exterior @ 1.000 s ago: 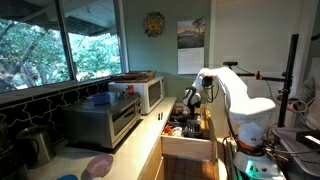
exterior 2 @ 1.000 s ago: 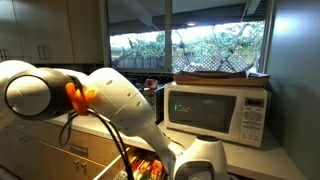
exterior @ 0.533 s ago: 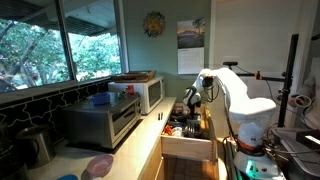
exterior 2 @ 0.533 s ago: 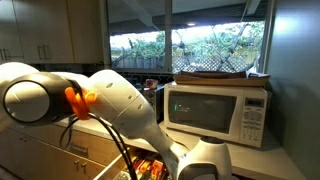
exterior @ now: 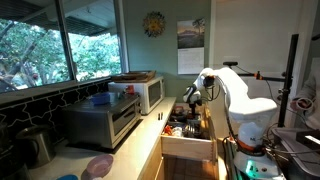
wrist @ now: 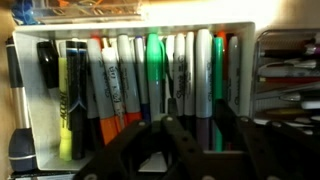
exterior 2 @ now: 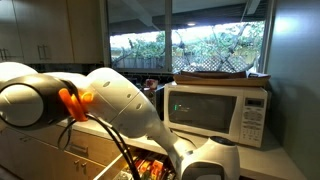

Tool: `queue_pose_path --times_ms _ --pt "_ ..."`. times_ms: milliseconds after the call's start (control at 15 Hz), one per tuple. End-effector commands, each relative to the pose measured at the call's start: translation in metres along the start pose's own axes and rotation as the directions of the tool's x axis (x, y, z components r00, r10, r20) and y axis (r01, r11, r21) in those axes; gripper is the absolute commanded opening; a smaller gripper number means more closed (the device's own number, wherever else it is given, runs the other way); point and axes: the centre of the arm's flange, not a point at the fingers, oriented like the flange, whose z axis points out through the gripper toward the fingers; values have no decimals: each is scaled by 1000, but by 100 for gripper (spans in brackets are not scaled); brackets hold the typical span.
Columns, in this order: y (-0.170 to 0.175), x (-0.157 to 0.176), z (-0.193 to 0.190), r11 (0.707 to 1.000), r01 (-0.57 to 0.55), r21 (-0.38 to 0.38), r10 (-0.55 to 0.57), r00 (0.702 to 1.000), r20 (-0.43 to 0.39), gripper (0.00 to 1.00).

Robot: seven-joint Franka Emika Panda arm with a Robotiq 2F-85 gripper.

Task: Remove the purple marker from the box and put it on the counter

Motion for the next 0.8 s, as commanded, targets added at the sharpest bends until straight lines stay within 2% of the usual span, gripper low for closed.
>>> queue_pose_path --times_ms 0,600,733 --pt "8 -4 0 998 24 59 -23 1000 -15 39" --pt "8 -6 -3 995 18 101 -17 1000 -5 42" --pt "8 -6 -3 995 15 103 -15 1000 -2 40"
